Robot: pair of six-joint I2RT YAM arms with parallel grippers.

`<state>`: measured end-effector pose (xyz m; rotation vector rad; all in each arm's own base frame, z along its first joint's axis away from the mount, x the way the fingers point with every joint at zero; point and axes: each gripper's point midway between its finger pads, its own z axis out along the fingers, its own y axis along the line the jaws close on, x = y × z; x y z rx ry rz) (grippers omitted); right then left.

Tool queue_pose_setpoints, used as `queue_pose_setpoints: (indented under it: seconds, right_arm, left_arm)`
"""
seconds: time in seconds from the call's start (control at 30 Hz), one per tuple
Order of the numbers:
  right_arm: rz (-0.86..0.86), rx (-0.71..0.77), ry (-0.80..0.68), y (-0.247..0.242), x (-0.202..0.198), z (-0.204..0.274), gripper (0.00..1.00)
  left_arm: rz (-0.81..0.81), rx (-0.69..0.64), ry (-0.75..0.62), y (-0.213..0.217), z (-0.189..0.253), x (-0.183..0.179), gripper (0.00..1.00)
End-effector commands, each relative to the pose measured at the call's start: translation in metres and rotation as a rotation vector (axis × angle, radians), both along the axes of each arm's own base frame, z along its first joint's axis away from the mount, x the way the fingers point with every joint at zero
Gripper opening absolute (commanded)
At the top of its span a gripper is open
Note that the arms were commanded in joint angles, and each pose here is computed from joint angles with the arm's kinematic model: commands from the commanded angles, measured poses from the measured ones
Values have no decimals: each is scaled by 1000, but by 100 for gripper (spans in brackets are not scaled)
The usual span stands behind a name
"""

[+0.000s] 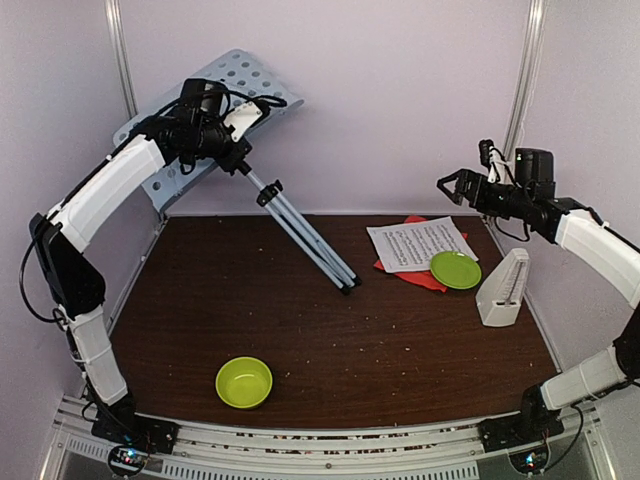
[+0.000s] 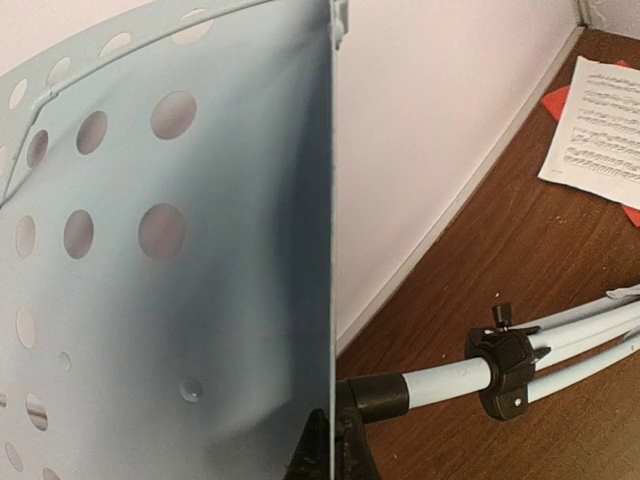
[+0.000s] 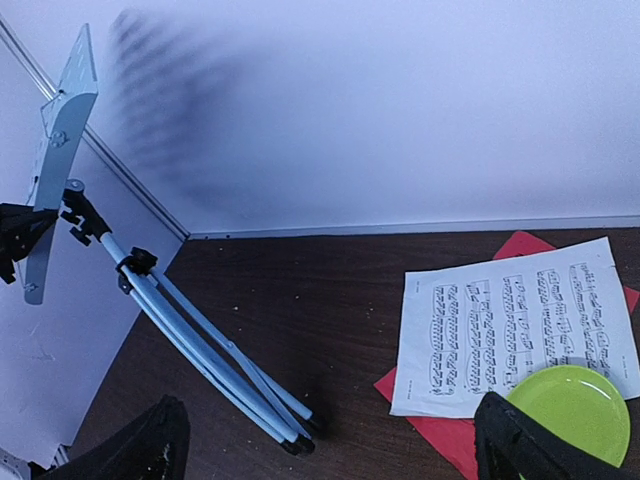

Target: Set up the instrument practice props

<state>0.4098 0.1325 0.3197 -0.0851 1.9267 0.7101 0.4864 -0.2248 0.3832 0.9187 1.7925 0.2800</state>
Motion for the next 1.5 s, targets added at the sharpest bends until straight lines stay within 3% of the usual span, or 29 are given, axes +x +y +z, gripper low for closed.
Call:
queue_pose_setpoints:
  seconds: [0.0, 0.5, 0.77, 1.1, 1.47]
  right_arm:
    - [99, 76, -78, 21, -8, 38, 100]
    - [379, 301, -109, 91, -24, 88, 96]
    - [544, 345, -117, 142, -42, 97, 92]
    - [788, 560, -80, 179, -74, 109, 82]
    - [901, 453, 3, 207, -123, 69, 74]
  left_arm:
    - [-141, -127, -599, -10, 186, -49, 0]
    - [-533, -32, -902, -75, 247, -160, 0]
    - [-650, 1, -974, -105, 247, -199, 0]
    - [-780, -3, -1005, -130, 244, -238, 0]
    - [-807, 41, -1005, -140, 228, -250, 0]
